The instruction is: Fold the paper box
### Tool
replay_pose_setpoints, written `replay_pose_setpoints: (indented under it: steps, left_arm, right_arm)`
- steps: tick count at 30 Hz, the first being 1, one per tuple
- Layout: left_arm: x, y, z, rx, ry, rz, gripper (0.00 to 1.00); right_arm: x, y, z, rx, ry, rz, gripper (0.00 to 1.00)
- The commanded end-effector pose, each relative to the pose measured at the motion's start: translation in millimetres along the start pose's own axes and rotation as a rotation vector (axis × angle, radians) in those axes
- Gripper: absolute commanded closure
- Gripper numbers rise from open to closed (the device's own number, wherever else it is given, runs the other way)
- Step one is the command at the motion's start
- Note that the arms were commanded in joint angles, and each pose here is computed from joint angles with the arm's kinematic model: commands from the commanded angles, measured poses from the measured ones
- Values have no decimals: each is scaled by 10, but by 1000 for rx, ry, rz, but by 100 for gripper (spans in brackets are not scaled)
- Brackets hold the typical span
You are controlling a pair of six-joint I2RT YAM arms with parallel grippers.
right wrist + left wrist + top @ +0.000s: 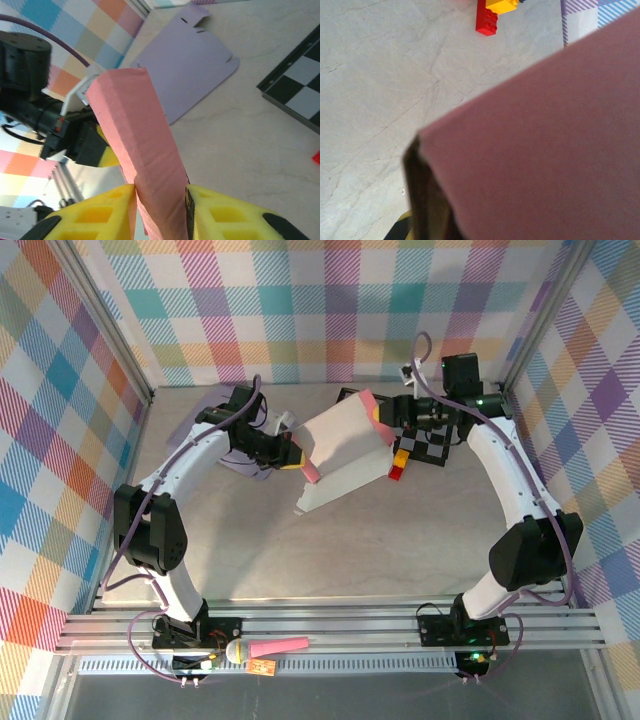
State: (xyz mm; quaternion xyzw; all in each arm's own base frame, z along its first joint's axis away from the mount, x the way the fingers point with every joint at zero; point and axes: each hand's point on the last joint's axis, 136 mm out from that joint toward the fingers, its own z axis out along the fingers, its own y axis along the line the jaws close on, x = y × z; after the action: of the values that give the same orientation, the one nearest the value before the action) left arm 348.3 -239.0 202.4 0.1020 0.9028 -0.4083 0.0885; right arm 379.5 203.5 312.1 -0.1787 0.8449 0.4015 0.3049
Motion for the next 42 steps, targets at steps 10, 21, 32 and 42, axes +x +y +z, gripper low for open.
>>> replay_pose_setpoints:
  steps: [10, 21, 32, 42]
  left_arm:
    - [-42, -212, -169, 11, -35, 76, 100]
    - [45, -235, -126, -13, -10, 95, 100]
    - [95, -235, -131, -39, 0, 102, 100]
    - [113, -212, -112, -56, 7, 102, 100]
  right_arm:
    - [120, 0, 65, 305, 58, -249, 69]
    - [160, -288, 272, 615, 135, -357, 75]
    - [105, -394, 337, 833, 147, -410, 100]
    - [79, -413, 359, 850, 179, -394, 91]
